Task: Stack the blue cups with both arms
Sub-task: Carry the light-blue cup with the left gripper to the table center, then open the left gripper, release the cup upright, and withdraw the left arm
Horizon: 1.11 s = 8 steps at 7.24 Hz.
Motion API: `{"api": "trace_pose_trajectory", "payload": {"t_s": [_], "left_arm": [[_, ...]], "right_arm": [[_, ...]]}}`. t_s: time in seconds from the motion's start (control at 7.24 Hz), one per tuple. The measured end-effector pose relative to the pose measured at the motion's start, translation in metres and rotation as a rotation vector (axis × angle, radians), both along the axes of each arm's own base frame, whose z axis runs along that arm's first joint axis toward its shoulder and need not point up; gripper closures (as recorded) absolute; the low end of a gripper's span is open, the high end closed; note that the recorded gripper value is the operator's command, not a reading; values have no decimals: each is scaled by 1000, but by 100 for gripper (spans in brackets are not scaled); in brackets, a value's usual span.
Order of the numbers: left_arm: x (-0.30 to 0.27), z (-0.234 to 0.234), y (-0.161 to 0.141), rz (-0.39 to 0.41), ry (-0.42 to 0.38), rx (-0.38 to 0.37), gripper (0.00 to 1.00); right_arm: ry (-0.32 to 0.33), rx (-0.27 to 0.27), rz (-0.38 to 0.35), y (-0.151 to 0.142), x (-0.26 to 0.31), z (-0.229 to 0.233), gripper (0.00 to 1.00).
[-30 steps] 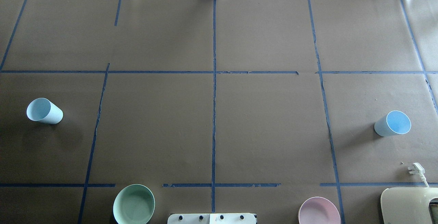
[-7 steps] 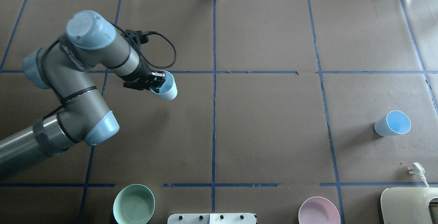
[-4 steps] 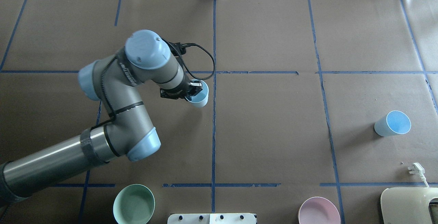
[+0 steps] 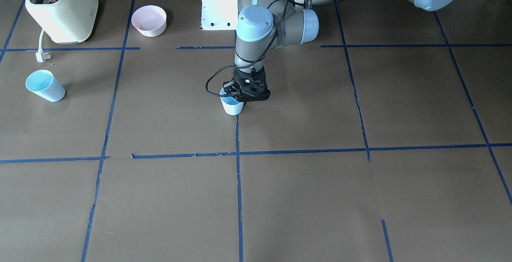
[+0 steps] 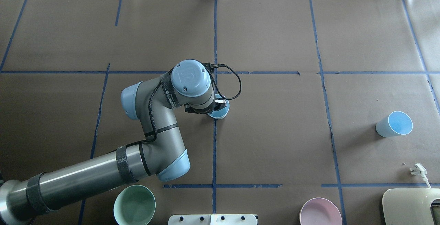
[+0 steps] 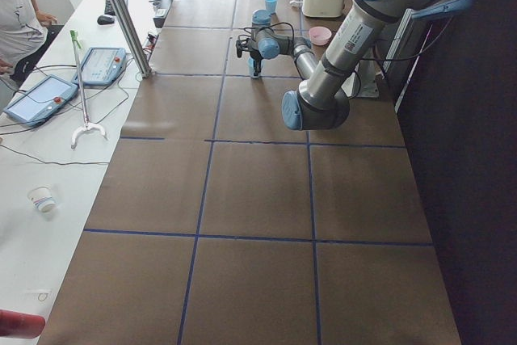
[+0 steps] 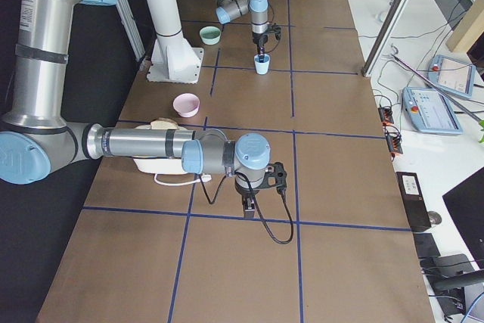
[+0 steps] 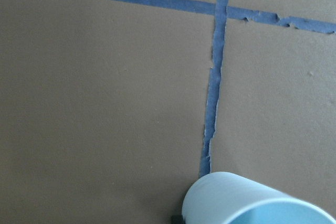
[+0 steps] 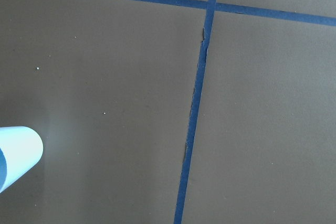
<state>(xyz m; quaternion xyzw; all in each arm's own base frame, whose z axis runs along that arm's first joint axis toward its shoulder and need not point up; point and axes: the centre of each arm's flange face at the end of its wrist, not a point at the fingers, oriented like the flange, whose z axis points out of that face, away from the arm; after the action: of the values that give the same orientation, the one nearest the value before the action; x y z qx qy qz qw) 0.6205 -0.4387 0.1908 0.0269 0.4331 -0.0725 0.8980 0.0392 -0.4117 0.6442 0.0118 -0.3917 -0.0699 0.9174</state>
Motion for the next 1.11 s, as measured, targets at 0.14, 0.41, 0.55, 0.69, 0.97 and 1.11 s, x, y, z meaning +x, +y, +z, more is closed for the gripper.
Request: {"api": "trace_pose_trajectory", "payload": {"t_s": [0.14, 0.41, 0.55, 0.69, 0.97, 1.11], "left_arm": [[-4, -1, -2, 2, 1, 12, 0], [-41, -2, -19, 23, 5, 40, 0], [-84, -3, -33, 66, -1, 49, 0], [-143, 1, -49, 121, -13, 68, 0], [-282, 61, -82, 235, -46, 163, 0], [-356, 112, -99, 293, -67, 222, 0]], "right_arm": [[0, 0, 0, 0, 0, 0, 0], [-1, 0, 0, 0, 0, 0, 0], [-2, 0, 0, 0, 0, 0, 0], [-3, 2, 0, 0, 0, -1, 0], [-6, 22, -2, -2, -1, -5, 0], [-9, 36, 2, -3, -1, -7, 0]]}}
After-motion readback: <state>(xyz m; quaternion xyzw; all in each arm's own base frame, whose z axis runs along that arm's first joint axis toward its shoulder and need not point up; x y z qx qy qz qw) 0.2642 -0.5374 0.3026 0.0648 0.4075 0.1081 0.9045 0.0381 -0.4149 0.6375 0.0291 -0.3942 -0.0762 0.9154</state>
